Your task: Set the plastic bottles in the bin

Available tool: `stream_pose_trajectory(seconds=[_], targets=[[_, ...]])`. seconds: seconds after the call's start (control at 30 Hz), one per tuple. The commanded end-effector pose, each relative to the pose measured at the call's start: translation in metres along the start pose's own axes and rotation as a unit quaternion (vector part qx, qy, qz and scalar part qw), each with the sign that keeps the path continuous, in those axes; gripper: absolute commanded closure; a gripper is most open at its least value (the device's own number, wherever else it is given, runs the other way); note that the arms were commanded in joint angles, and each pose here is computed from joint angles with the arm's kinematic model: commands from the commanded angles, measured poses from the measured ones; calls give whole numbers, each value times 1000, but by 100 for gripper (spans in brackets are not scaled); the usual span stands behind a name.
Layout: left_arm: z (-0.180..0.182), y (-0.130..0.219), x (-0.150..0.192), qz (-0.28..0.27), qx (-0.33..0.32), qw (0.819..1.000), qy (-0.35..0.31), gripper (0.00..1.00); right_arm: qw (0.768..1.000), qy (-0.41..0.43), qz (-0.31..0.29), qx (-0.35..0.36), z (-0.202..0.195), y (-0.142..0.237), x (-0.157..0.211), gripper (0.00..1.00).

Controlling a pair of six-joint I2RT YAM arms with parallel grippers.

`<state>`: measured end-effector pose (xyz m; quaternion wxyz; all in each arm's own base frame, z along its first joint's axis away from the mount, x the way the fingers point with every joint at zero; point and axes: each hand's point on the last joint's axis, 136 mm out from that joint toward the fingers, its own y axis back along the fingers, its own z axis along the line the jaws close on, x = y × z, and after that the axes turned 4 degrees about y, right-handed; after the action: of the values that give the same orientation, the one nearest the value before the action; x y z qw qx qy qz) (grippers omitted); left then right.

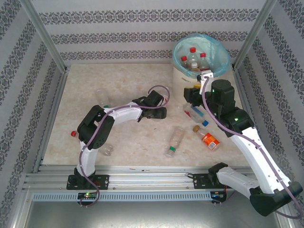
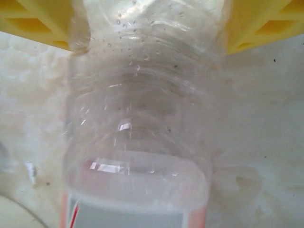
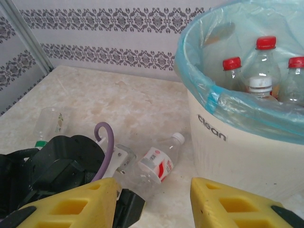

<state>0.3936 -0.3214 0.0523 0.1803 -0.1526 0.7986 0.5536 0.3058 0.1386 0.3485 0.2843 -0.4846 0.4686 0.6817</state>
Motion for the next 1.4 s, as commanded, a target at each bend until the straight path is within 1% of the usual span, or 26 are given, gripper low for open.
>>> stream_pose_trajectory(seconds=[0.0,0.07,0.17,0.2,0.23,0.3,0.5,0.7,0.83,0.9,0.97,1.1,1.2,1.27,1.37], targets=[[-12,21,-18,-33,30,998,-33,33,999,-4,-31,5,3,6,-22,54],[-11,25,-18,-36,28,998,-44,34,999,-1,-32,5,5,6,-24,54],[-8,32,-21,-41,22,997,-60,34,999,3,-35,7,8,6,-26,54],[-7,33,-22,-43,19,997,-65,32,999,4,-36,9,8,7,-26,54],[-6,33,-23,-41,14,997,-70,28,999,5,-36,8,9,6,-26,54],[-5,29,-21,-29,5,996,-82,25,999,5,-38,8,11,6,-27,54],[0,15,-14,-6,-9,996,-93,27,999,9,-42,9,15,9,-29,54],[1,0,-5,23,-11,995,-96,21,999,14,-46,18,11,14,-28,54],[7,-8,-2,39,-31,994,-98,18,999,13,-46,18,12,15,-27,54],[10,-11,0,45,-39,993,-100,19,999,12,-46,19,11,15,-26,54],[10,-11,1,46,-40,993,-102,22,999,13,-45,19,11,16,-26,54],[10,-5,-3,37,-41,992,-110,30,999,15,-48,21,10,19,-28,54],[9,6,-10,19,-42,992,-117,33,998,16,-55,22,10,22,-31,54],[9,19,-18,-2,-44,992,-121,33,998,17,-57,22,10,23,-34,54],[6,47,-35,-51,-40,990,-127,35,998,20,-61,22,11,26,-38,54]])
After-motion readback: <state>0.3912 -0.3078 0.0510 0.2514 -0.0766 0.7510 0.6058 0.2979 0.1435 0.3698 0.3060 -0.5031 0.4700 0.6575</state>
